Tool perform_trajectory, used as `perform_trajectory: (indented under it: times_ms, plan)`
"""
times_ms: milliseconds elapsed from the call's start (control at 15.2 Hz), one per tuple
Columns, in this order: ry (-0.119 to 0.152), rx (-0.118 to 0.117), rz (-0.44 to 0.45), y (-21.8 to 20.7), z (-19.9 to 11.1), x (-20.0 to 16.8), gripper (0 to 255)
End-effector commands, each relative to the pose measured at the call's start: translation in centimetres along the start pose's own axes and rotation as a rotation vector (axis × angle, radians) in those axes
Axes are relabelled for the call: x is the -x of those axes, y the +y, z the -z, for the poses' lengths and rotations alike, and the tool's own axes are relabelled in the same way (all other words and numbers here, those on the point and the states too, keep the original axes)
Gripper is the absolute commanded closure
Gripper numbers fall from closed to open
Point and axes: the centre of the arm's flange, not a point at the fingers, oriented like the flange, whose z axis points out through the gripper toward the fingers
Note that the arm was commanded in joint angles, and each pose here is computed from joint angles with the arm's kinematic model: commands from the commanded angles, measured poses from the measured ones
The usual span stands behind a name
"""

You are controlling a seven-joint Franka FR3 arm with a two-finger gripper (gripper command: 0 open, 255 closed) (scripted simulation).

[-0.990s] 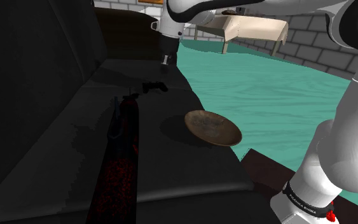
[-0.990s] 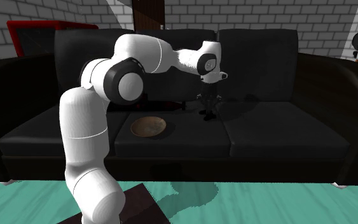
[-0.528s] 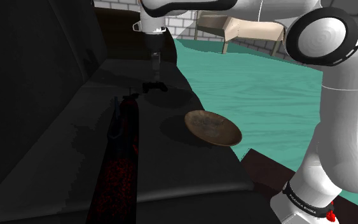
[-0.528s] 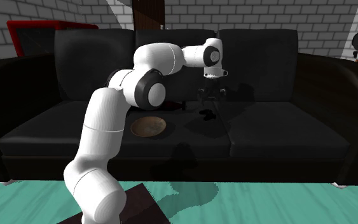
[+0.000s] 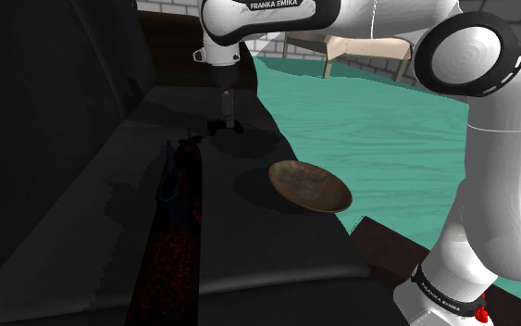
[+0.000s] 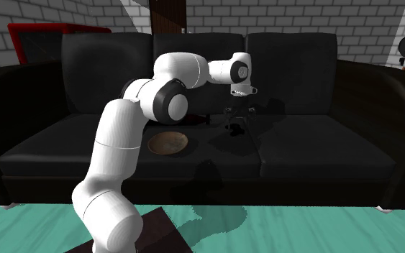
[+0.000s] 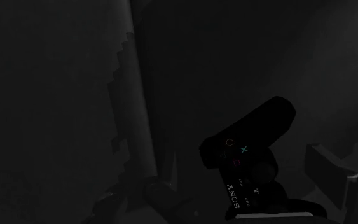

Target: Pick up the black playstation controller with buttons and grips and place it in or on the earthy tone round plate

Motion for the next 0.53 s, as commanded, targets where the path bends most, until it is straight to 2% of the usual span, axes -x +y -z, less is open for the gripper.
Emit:
perform_trajectory:
  times_ms: [0,330,396,462]
  plan:
    - [0.000,0.000,0.000,-0.01,-0.13,-0.03,0]
    - [0.000,0.000,0.000,-0.01,-0.13,-0.03,0]
    - [0.000,0.000,0.000,-0.01,-0.13,-0.03,255]
    - [0.000,0.000,0.000,-0.01,-0.13,-0.03,255]
